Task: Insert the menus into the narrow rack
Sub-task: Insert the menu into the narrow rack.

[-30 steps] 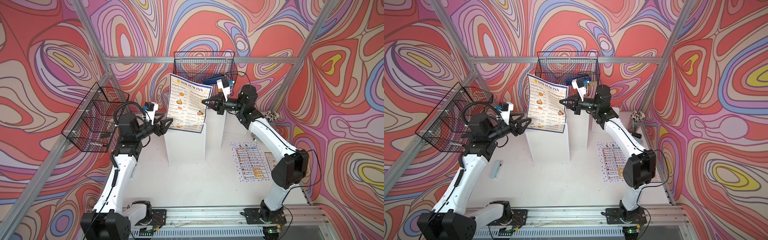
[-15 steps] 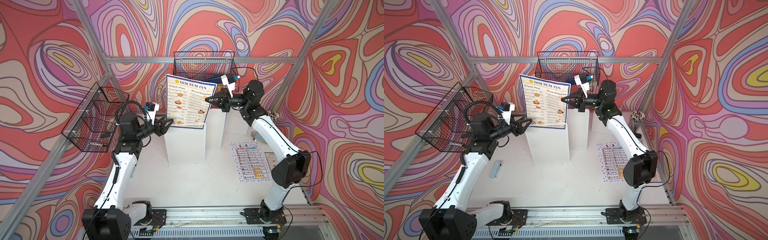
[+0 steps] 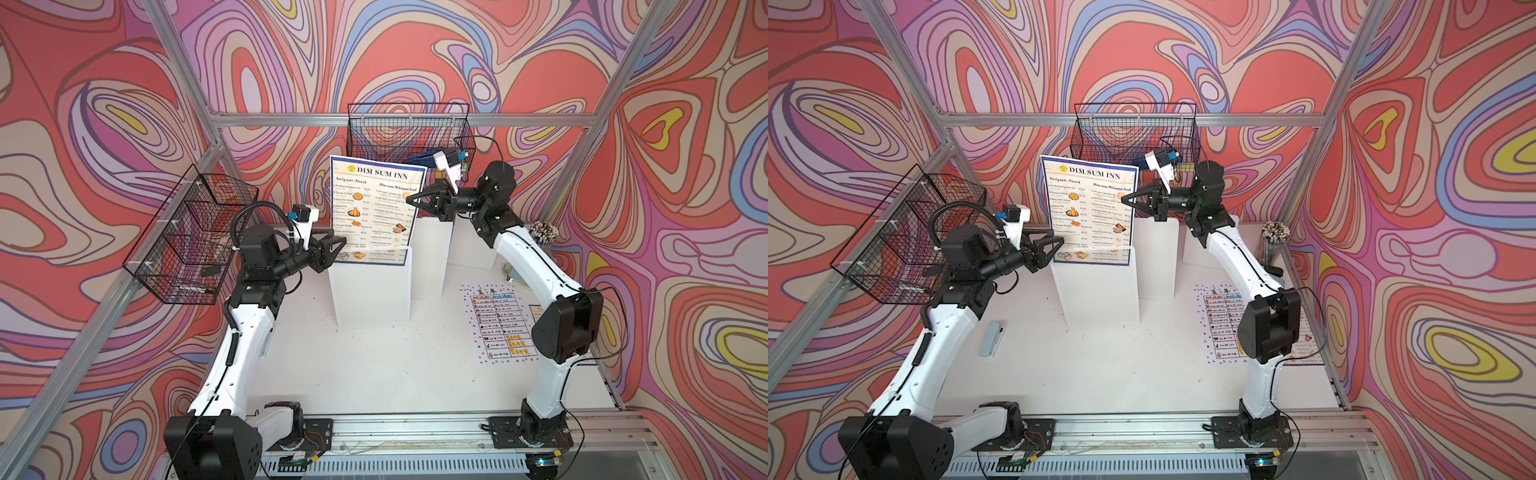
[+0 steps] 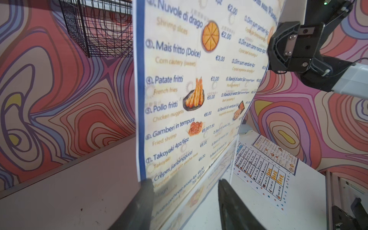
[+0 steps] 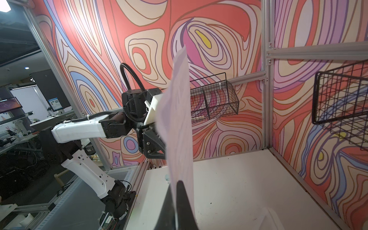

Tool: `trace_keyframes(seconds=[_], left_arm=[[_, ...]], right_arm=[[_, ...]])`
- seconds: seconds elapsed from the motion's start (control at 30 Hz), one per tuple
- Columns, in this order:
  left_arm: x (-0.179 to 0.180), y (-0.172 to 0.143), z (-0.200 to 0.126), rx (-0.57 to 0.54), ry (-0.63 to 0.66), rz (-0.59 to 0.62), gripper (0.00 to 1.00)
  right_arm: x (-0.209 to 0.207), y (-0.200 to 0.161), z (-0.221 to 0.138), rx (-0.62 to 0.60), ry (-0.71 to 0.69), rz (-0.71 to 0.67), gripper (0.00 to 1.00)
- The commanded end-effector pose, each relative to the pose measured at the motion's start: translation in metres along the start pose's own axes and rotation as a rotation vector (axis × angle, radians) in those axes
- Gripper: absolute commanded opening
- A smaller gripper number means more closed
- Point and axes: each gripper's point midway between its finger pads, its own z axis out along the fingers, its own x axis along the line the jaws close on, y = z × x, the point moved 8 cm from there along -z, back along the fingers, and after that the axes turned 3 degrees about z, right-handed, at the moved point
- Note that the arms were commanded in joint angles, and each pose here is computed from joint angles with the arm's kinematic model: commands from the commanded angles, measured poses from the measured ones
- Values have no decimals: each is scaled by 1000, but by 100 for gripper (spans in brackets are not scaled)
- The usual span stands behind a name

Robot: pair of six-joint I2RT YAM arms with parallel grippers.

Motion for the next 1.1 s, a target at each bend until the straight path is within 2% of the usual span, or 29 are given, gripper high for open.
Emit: trace_keyframes(seconds=[0.0,0.23,0.43,0.5,0.63,0.73,0.77,0.83,0.9,0.97,1.07], left_arm=[[-1,13,-4,-42,-12,41,53],[-2,13,-5,-48,-14,41,57],[-3,13,-6,-55,-17,44,57],[-3,13,-6,-55,-20,44,57],[-3,13,-7,-57,-21,45,53],[-2,13,-7,-59,-23,43,51],[-3,13,-8,-61,-22,44,51],[-3,13,-8,-64,-23,46,51],[-3,13,-8,-65,-19,47,51],[-2,13,-9,-65,-21,45,51],[-1,13,-9,-65,-20,44,50]], right_arm=[[2,6,7,-5,29,-14,0],[-3,-4,14,3,15,9,0],[-3,0,11,3,-112,-9,0],[1,6,10,0,-120,-14,10],[6,11,8,-14,-156,-26,38],[5,10,7,-19,-191,-33,44],[3,9,7,-19,-189,-27,39],[1,10,8,-19,-187,-23,19],[-1,10,8,-22,-188,-20,6],[-1,10,9,-21,-185,-22,0],[-1,9,9,-14,-168,-19,0]])
